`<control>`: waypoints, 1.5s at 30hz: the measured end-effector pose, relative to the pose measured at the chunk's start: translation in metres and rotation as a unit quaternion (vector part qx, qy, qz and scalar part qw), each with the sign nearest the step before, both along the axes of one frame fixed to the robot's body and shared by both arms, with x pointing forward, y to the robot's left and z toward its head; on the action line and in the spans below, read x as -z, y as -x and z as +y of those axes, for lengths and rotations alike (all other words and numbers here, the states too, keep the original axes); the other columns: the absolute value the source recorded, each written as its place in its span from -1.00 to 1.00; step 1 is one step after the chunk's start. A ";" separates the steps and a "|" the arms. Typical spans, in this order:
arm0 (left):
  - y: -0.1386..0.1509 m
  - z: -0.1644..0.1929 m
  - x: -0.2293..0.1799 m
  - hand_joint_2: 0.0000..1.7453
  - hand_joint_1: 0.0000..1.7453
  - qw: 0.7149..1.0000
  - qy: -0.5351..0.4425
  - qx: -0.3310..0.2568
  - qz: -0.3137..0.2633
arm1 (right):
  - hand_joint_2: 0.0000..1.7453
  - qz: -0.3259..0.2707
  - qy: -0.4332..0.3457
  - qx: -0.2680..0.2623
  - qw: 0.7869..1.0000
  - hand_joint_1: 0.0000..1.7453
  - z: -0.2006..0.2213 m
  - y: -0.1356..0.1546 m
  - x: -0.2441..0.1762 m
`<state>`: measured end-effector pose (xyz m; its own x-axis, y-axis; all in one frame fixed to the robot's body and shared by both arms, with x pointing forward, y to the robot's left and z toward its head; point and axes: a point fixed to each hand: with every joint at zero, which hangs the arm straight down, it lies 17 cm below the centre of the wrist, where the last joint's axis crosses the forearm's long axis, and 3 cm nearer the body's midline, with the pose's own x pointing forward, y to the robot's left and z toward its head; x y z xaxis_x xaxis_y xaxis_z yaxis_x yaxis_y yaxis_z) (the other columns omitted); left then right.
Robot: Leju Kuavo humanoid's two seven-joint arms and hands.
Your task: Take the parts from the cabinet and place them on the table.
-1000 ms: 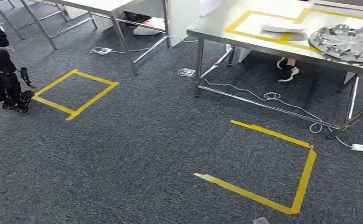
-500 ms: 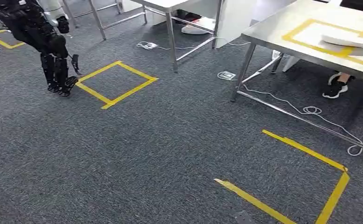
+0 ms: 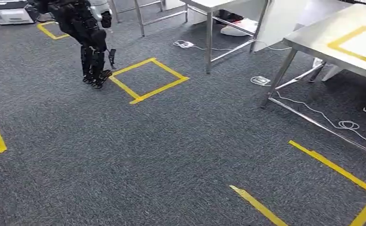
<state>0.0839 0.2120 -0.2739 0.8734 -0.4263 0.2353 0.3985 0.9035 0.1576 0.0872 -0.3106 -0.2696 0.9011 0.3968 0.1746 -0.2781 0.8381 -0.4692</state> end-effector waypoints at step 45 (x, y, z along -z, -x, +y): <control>0.012 0.003 0.003 -1.00 -1.00 1.000 -0.002 -0.005 0.014 | -1.00 -0.010 -0.001 -0.063 0.998 -1.00 0.013 -0.019 -0.002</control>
<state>0.0722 0.2147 -0.2766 0.8838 -0.4185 0.2094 0.3936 0.9068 0.1511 0.1059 -0.2977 -0.2675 0.8407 0.5057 0.1937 -0.3709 0.7983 -0.4745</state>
